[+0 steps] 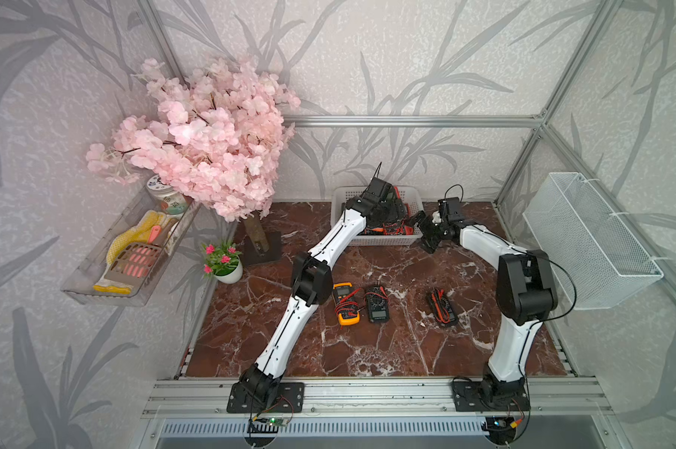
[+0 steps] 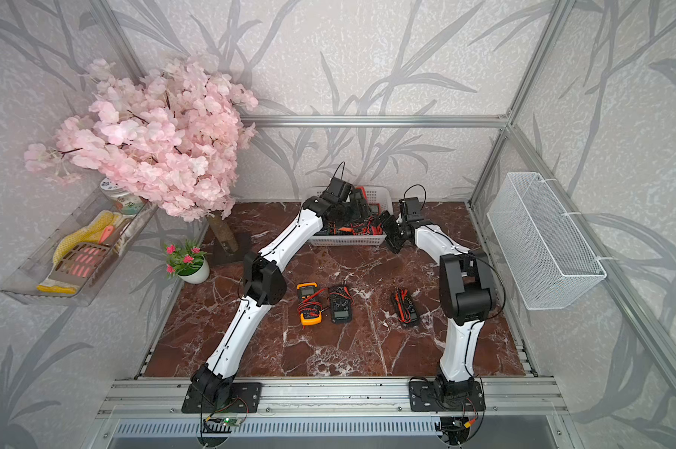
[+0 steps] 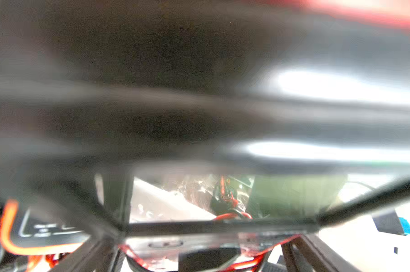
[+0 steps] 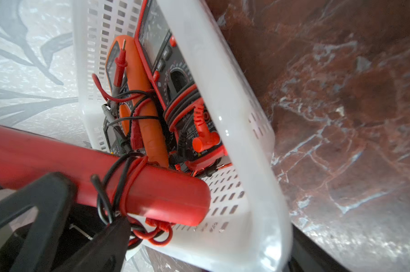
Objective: Put the multimeter into the basket
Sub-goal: Place the multimeter in the basket.
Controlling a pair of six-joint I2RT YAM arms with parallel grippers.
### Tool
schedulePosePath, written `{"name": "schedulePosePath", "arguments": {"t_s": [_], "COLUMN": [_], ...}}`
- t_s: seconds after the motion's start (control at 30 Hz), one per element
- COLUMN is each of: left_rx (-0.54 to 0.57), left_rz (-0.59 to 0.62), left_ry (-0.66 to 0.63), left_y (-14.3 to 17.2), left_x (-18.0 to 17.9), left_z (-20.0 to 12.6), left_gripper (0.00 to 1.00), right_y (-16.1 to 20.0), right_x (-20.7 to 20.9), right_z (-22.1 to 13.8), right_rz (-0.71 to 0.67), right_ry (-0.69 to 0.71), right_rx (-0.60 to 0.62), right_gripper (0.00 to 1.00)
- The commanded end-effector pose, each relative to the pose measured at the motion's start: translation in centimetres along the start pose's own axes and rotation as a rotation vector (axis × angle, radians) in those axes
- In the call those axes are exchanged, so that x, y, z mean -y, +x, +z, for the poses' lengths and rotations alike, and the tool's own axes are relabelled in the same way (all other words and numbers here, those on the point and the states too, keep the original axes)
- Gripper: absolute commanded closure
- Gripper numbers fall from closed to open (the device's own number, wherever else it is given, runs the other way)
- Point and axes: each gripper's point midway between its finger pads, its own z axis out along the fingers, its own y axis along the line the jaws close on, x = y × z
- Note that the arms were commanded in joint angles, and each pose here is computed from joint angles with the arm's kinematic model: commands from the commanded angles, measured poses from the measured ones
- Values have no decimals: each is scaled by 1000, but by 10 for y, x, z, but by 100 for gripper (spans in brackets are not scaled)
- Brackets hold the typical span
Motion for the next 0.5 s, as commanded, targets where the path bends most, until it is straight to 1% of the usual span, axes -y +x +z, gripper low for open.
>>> {"name": "schedulePosePath", "arguments": {"t_s": [0.0,0.07,0.1,0.13,0.2,0.27,0.3,0.47], "left_rx": [40,31,26,17,-21,-59,-46,62], "left_rz": [25,20,17,10,-14,-72,-79,-9], "left_ry": [127,137,146,160,216,326,341,282], "left_y": [-12,-10,-8,-7,-2,-6,-11,-33], "left_x": [50,53,55,58,68,83,86,84], "left_z": [-37,-36,-37,-38,-40,-47,-53,-83], "left_gripper": [0,0,0,0,0,0,0,0], "right_y": [3,1,-2,-4,-8,-11,-12,-14], "right_x": [-6,4,5,4,3,0,-3,-6], "right_z": [22,35,42,47,53,52,52,33], "right_rz": [94,193,242,281,330,338,330,288], "right_ry": [-36,-32,-59,-89,-107,-108,-112,-113], "right_rx": [-27,-26,-20,-12,4,17,17,49], "right_gripper": [1,1,1,1,1,1,1,1]}}
